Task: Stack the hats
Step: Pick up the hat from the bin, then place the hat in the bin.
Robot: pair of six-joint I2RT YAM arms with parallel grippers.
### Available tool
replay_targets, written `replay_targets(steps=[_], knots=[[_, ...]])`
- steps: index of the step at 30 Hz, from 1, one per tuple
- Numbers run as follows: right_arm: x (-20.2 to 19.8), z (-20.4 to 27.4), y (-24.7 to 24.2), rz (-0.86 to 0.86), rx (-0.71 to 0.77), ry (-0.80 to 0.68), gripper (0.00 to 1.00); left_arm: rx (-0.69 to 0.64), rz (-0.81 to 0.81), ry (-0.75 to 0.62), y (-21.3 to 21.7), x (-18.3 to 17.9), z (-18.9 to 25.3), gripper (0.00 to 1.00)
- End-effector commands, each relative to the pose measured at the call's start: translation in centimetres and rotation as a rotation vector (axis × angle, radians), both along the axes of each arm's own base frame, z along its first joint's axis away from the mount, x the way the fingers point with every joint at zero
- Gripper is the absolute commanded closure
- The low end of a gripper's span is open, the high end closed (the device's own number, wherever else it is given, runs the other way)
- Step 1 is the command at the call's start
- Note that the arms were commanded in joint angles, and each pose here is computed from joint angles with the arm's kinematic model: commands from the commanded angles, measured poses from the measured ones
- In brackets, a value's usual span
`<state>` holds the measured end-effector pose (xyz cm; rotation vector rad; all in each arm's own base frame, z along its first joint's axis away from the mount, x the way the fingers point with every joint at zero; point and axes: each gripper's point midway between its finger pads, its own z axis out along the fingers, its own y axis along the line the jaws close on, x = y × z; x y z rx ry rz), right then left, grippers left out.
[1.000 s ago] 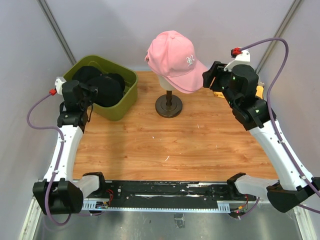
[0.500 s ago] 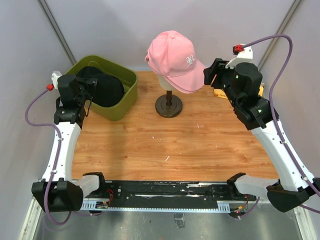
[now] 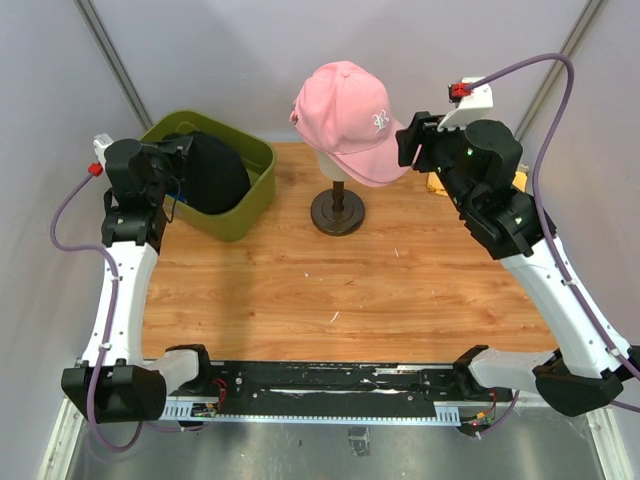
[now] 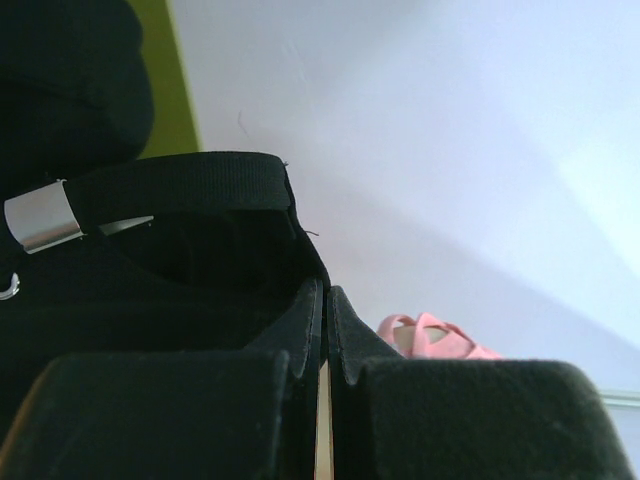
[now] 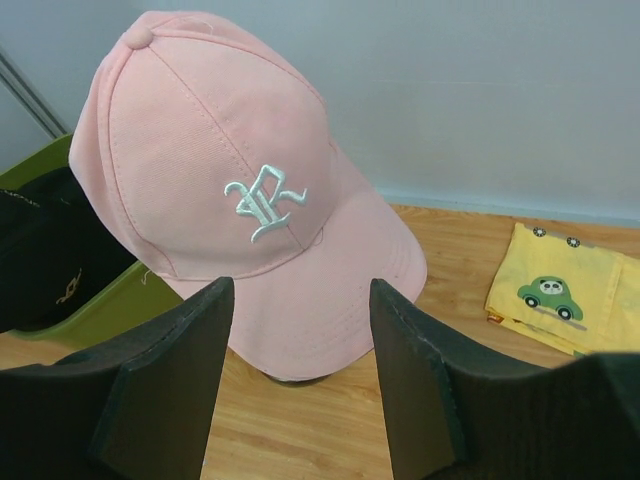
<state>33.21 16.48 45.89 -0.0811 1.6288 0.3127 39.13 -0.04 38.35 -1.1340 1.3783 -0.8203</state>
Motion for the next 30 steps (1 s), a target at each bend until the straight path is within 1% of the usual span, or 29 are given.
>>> replay_targets(steps=[1,12,17,20,24,27,30], knots=[[-0.3,1.7,0.0,-0.005,-0.031,-0.046,0.42,-0.055,-0.002,-0.171,-0.1,-0.2,5.8,0.99],[-0.5,2.1,0.6,0.014,-0.037,-0.060,0.42,-0.082,-0.022,-0.295,-0.5,-0.6,11.2,1.00],[-0.5,2.2,0.9,0.023,-0.031,-0.064,0.42,-0.071,-0.049,-0.360,-0.9,-0.9,14.0,0.99],[-0.5,2.2,1.2,0.029,-0.030,-0.062,0.42,-0.044,-0.049,-0.376,-0.9,-1.0,15.2,1.00],[-0.4,1.9,1.4,0.032,-0.030,-0.056,0.42,-0.036,-0.043,-0.361,-0.7,-0.4,14.4,0.99],[-0.2,1.5,1.5,0.030,-0.031,-0.048,0.42,-0.047,-0.063,-0.334,-1.0,0.8,12.3,0.99],[-0.2,1.0,1.6,0.028,-0.030,-0.039,0.42,-0.096,-0.104,-0.324,-1.7,1.8,10.0,0.99]])
